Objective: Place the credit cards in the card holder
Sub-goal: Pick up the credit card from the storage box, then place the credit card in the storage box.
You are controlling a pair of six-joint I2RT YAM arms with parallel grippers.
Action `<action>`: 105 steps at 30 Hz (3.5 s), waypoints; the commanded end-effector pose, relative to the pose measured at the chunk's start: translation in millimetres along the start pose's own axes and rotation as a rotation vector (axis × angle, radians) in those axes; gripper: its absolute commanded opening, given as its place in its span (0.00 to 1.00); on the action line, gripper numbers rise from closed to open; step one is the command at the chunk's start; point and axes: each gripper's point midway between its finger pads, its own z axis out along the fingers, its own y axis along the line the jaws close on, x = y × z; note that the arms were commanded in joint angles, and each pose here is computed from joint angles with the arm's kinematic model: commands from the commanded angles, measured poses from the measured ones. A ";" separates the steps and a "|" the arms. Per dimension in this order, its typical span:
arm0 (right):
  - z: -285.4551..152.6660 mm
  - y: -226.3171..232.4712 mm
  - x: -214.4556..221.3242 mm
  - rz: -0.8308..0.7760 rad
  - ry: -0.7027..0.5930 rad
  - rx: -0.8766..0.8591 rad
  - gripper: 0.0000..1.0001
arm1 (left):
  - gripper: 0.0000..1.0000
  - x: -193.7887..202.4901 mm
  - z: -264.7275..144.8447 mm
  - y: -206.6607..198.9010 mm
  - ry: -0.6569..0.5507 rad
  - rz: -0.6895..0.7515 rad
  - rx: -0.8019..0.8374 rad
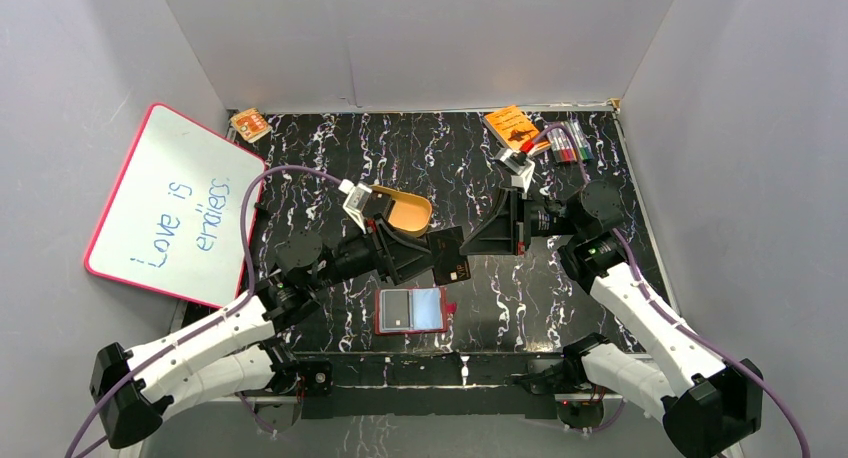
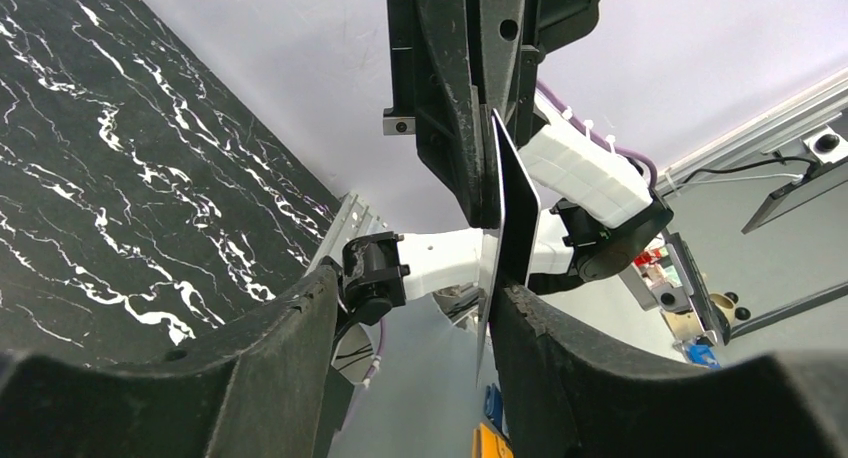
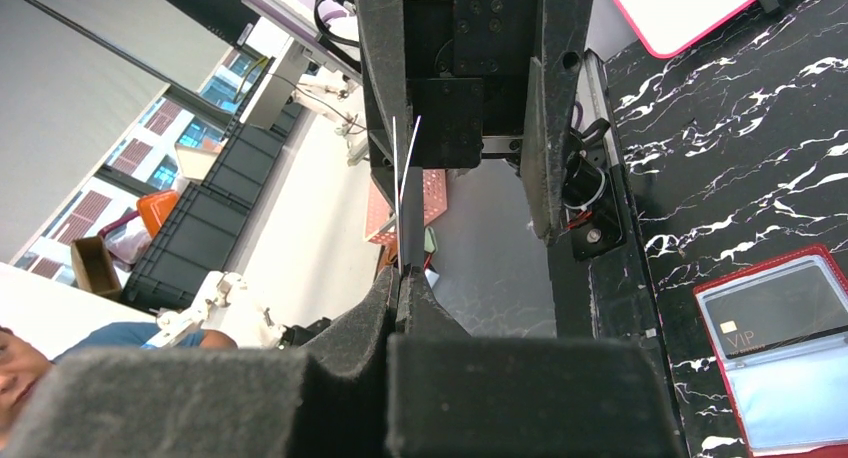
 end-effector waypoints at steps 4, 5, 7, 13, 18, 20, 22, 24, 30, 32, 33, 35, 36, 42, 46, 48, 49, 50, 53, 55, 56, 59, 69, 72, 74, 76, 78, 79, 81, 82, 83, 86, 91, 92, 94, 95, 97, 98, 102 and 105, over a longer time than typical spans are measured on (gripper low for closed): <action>2.7 5.0 -1.3 -0.047 -0.011 -0.015 0.00 | 0.32 -19.5 5.3 -24.8 -0.041 0.014 0.084; 2.8 3.6 -1.5 -0.043 -0.015 -0.011 0.00 | 0.24 -20.4 4.9 -24.8 -0.043 0.013 0.082; 3.5 0.6 -3.0 -0.034 -0.025 -0.004 0.00 | 0.11 -23.7 3.2 -22.9 -0.057 0.011 0.068; 8.8 -19.3 -18.5 -0.009 -0.093 0.035 0.00 | 0.00 -38.1 -5.1 9.5 -0.128 -0.005 -0.076; 19.0 -50.4 -42.2 0.008 -0.116 0.073 0.00 | 0.00 -68.5 -14.0 59.7 -0.219 0.013 -0.246; 24.1 -62.7 -51.6 0.005 -0.109 0.077 0.00 | 0.00 -78.6 -16.2 78.5 -0.242 0.042 -0.292; 29.2 -74.4 -59.6 -0.006 -0.093 0.079 0.00 | 0.00 -86.0 -16.8 93.3 -0.256 0.062 -0.322; 33.3 -87.6 -65.6 -0.018 -0.076 0.085 0.00 | 0.00 -90.8 -15.5 101.2 -0.263 0.086 -0.309; 37.7 -140.3 -73.3 -0.013 -0.044 0.109 0.00 | 0.00 -97.0 -22.5 151.5 -0.291 0.140 -0.389; 38.2 -156.5 -74.4 -0.024 -0.039 0.110 0.00 | 0.00 -102.5 -26.3 165.4 -0.323 0.159 -0.398; 38.7 -165.5 -74.0 -0.025 -0.035 0.114 0.00 | 0.00 -105.2 -27.0 171.3 -0.330 0.166 -0.399; 39.0 -181.2 -74.9 -0.022 -0.020 0.110 0.00 | 0.00 -108.4 -27.4 190.2 -0.325 0.168 -0.421; 39.6 -188.2 -74.8 -0.019 -0.010 0.102 0.00 | 0.00 -109.9 -27.8 198.3 -0.319 0.168 -0.427; 43.6 -232.1 -70.2 0.026 0.061 0.051 0.00 | 0.00 -111.6 -32.1 244.5 -0.276 0.166 -0.452; 42.4 -256.7 -69.1 0.053 0.070 0.055 0.00 | 0.00 -112.9 -37.9 273.6 -0.269 0.104 -0.473; 40.5 -269.6 -67.7 0.070 0.075 0.063 0.00 | 0.00 -115.4 -39.8 283.2 -0.270 0.099 -0.484; 38.8 -276.2 -66.8 0.083 0.075 0.070 0.00 | 0.00 -115.7 -39.7 287.7 -0.265 0.102 -0.490; 37.1 -282.7 -66.1 0.092 0.075 0.074 0.00 | 0.00 -116.2 -40.6 293.0 -0.260 0.104 -0.498; 32.3 -301.4 -64.2 0.104 0.069 0.086 0.00 | 0.00 -118.6 -44.2 310.8 -0.243 0.097 -0.520; 30.0 -312.1 -64.7 0.117 0.057 0.096 0.00 | 0.00 -120.8 -47.1 322.8 -0.239 0.086 -0.535; 29.9 -317.0 -64.0 0.125 0.053 0.101 0.00 | 0.00 -120.4 -48.4 328.1 -0.233 0.078 -0.539; 29.1 -329.4 -60.7 0.145 0.050 0.117 0.00 | 0.00 -115.7 -50.5 342.4 -0.208 0.058 -0.551; 25.9 -348.6 -68.8 0.158 -0.003 0.194 0.00 | 0.00 -126.3 -60.8 345.3 -0.210 0.108 -0.643; 23.1 -355.7 -75.2 0.181 -0.045 0.259 0.00 | 0.00 -138.0 -67.2 337.4 -0.214 0.139 -0.701; 20.9 -363.4 -76.9 0.212 -0.067 0.319 0.00 | 0.00 -140.3 -71.1 334.4 -0.201 0.147 -0.734; 18.7 -367.7 -80.2 0.225 -0.089 0.370 0.00 | 0.00 -137.4 -72.6 334.4 -0.180 0.136 -0.749; 15.5 -366.6 -82.3 0.237 -0.113 0.410 0.00 | 0.00 -131.4 -71.9 338.5 -0.145 0.105 -0.758; 14.1 -363.4 -82.8 0.236 -0.123 0.420 0.00 | 0.00 -127.0 -70.3 342.0 -0.119 0.081 -0.759; 11.4 -354.0 -86.8 0.236 -0.151 0.446 0.00 | 0.00 -117.5 -65.6 347.2 -0.063 0.024 -0.750; 9.8 -348.1 -89.4 0.232 -0.162 0.456 0.00 | 0.00 -111.1 -63.3 350.7 -0.036 -0.007 -0.747; 8.3 -342.1 -91.4 0.232 -0.171 0.465 0.00 | 0.00 -108.3 -60.7 351.7 -0.018 -0.022 -0.741; 3.4 -323.8 -95.4 0.233 -0.194 0.510 0.00 | 0.00 -94.5 -54.1 358.0 0.059 -0.051 -0.754; -2.7 -290.9 -91.1 0.241 -0.201 0.542 0.00 | 0.00 -83.5 -48.2 366.0 0.135 -0.059 -0.795; -3.6 -283.6 -89.6 0.240 -0.201 0.541 0.00 | 0.00 -83.0 -48.7 367.6 0.134 -0.066 -0.803; -5.9 -272.3 -86.1 0.240 -0.201 0.543 0.00 | 0.00 -80.7 -51.7 372.6 0.143 -0.087 -0.833; -7.1 -267.4 -84.1 0.243 -0.199 0.549 0.00 | 0.00 -80.0 -52.4 374.0 0.150 -0.095 -0.843; -10.0 -258.5 -78.6 0.244 -0.185 0.564 0.00 | 0.02 -78.3 -54.0 376.8 0.162 -0.110 -0.862; -11.0 -255.1 -76.9 0.244 -0.180 0.573 0.00 | 0.03 -77.7 -54.9 377.7 0.167 -0.115 -0.870; -16.0 -241.6 -72.3 0.224 -0.170 0.596 0.00 | 0.27 -76.9 -60.0 379.1 0.175 -0.129 -0.909; -18.8 -235.3 -66.9 0.223 -0.165 0.607 0.00 | 0.43 -82.9 -64.4 376.2 0.152 -0.129 -0.945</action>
